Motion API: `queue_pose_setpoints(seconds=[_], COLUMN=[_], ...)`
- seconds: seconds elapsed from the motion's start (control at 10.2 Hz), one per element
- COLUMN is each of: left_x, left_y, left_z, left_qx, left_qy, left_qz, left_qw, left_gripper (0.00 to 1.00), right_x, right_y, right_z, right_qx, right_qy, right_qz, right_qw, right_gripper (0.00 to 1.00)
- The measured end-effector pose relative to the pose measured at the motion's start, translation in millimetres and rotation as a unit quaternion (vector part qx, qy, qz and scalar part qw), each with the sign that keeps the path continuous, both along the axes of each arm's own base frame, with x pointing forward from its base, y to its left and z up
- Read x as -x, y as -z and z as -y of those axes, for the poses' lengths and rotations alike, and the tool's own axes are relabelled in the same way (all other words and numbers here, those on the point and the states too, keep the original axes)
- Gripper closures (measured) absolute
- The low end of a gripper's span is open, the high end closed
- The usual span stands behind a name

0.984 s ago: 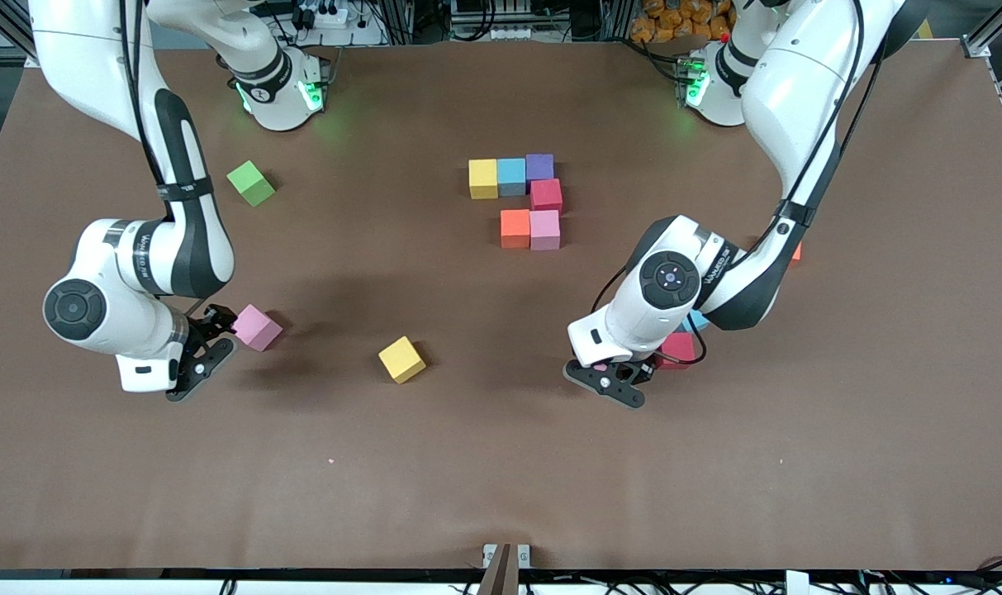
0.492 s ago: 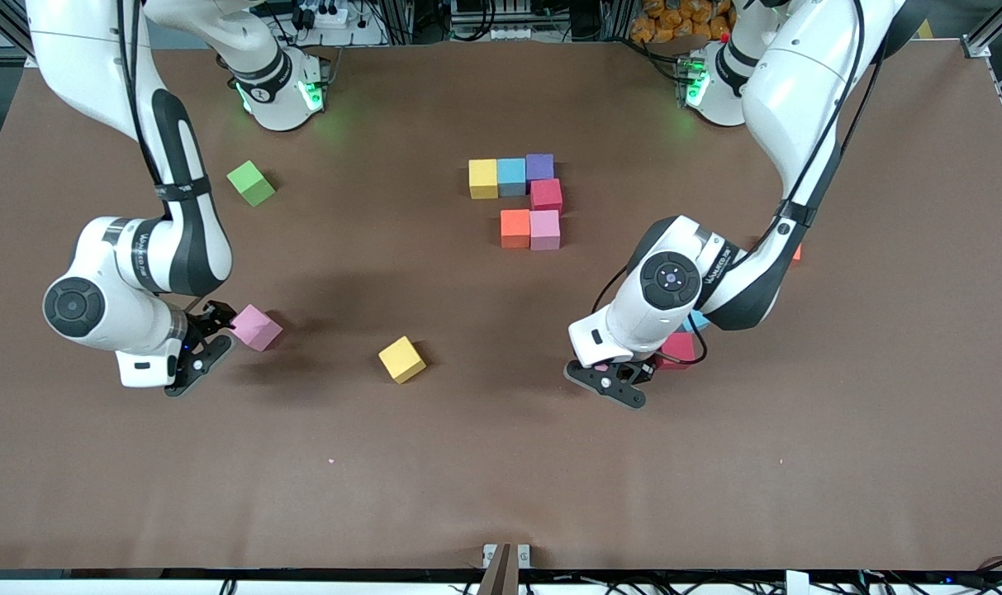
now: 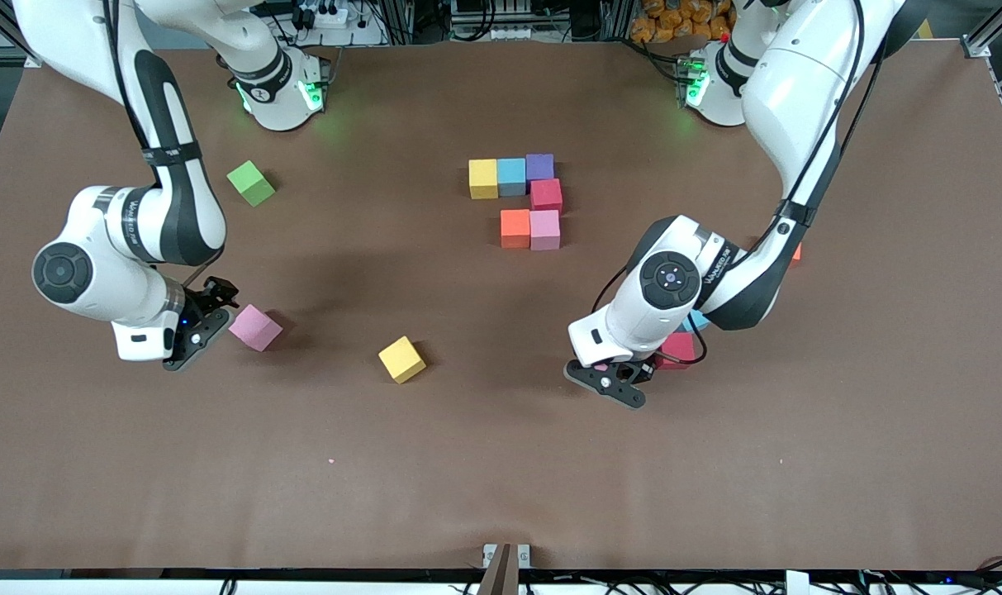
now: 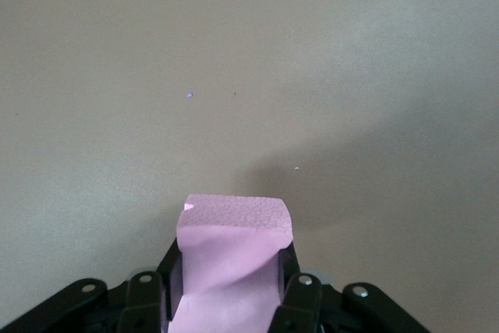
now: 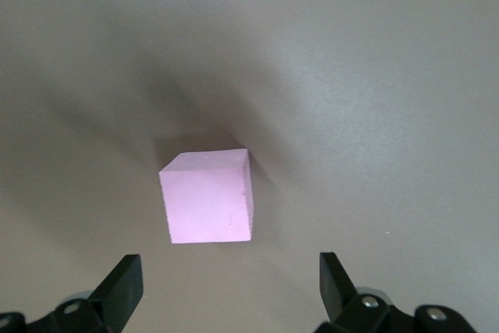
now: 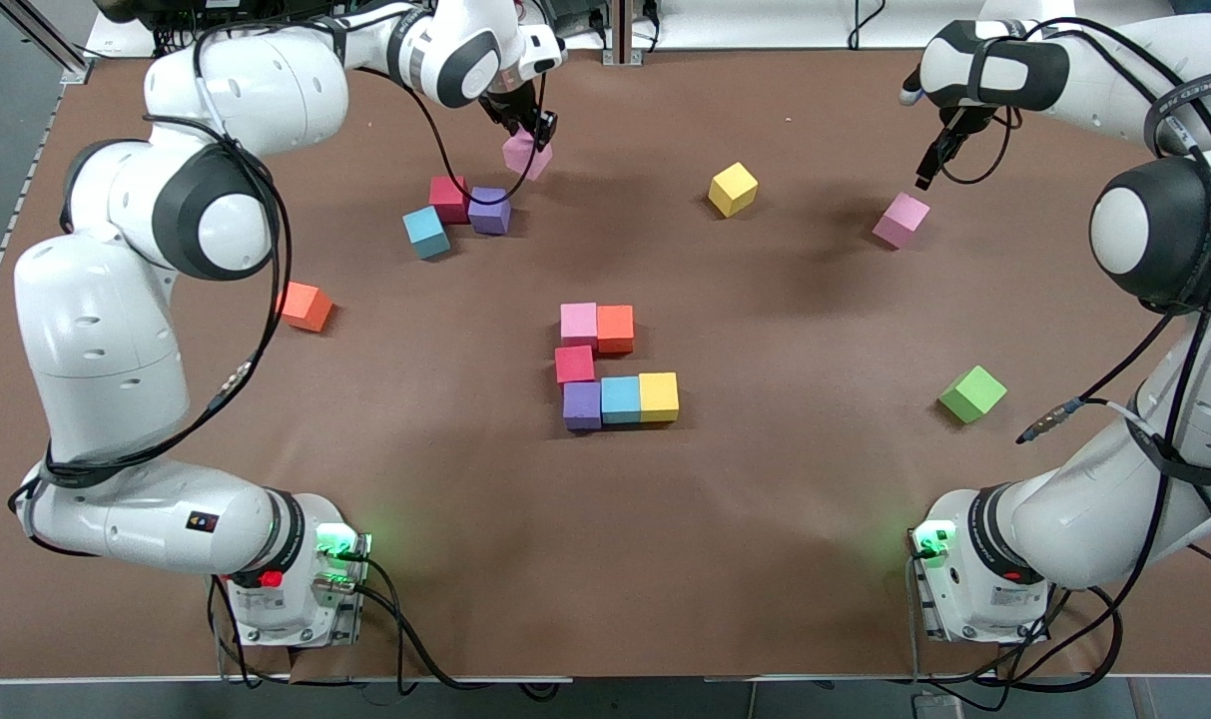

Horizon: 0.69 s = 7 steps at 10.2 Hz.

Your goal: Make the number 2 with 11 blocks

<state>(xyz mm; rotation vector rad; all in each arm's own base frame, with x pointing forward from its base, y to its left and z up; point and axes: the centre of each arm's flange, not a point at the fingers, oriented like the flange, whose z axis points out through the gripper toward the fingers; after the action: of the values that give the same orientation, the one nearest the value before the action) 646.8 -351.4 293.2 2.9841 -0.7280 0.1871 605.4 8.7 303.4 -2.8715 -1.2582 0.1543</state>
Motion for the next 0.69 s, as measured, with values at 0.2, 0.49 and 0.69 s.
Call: queue_pose_setpoints(seconds=[0.2, 0.49, 0.69], left_x=[0, 1, 1], left_y=[-1, -7, -11], left_z=[0, 3, 3], left_qx=[0.0, 0.002, 0.003], left_qy=[0.0, 0.002, 0.002], left_qz=[0.0, 0.005, 0.007], left_qw=[1.0, 1.0, 1.0], left_gripper=[0.5, 0.5, 0.5], right_x=[0, 1, 1], right_y=[4, 5, 6], right_z=[3, 30, 37], right_qx=[0.002, 0.002, 0.002], right_qy=[0.002, 0.013, 0.012], right_qz=[0.01, 0.01, 0.01], right_qw=[1.0, 1.0, 1.0], right_gripper=[0.0, 0.0, 0.0])
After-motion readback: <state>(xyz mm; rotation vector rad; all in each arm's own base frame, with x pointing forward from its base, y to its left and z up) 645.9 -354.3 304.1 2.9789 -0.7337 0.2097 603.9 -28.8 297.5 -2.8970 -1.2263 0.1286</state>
